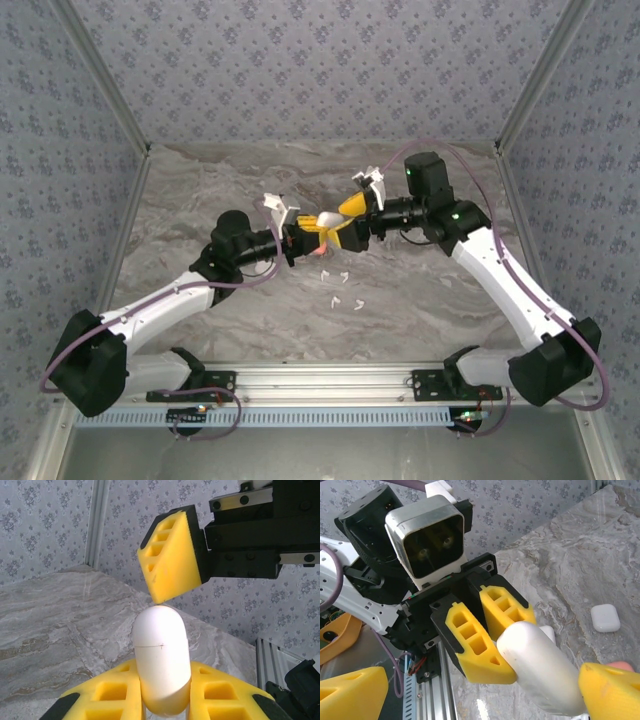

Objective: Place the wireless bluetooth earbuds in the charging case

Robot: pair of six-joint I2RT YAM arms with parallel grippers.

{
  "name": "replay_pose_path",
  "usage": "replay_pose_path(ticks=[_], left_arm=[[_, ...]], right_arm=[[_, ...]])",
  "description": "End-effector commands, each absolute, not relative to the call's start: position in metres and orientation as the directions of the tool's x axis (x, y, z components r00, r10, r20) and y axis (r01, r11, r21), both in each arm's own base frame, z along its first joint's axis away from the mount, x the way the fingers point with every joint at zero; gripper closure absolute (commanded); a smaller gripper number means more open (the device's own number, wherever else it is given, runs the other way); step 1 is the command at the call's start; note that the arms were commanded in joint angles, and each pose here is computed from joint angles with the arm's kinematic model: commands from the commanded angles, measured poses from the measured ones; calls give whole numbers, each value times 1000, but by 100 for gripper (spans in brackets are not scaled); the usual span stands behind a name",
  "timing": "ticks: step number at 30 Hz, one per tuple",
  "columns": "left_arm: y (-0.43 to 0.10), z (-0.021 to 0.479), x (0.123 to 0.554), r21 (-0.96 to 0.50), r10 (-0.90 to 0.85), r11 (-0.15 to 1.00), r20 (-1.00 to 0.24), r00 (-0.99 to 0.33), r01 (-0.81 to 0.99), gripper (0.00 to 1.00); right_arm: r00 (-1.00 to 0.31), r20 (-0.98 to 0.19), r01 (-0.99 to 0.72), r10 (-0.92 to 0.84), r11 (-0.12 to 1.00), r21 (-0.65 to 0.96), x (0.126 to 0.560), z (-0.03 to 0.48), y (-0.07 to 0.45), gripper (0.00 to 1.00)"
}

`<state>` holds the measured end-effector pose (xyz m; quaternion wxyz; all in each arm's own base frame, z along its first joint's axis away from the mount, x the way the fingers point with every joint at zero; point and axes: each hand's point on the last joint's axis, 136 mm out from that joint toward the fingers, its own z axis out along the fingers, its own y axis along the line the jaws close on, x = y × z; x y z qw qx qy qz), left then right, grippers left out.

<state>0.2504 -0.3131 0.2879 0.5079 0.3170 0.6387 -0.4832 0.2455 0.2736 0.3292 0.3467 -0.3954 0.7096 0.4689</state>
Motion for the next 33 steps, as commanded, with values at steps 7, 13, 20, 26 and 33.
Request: replay_pose_path(ticks=[7,13,20,26,33], left_arm=[[-311,304,251,-306,-109,341,-952,-286,889,91],[-295,249,248,-443,-50,436,-881,-471,783,93],[-289,159,250,-592,44,578,-665,-746,562,95],[-285,101,266,-615,5,695,-514,-858,372,95],[-272,80,284,-587,-64,756,-507,-860,290,95]], right_arm=[[-442,-872,-808,-211,516,285,283,326,241,0],[-493,-867,-659,-71,681,319,317,323,201,0],[-599,-801,-572,12,693,438,328,289,190,0],[-604,-797,-551,0,722,418,327,285,183,0],[-605,-796,-543,-10,737,403,323,280,177,0]])
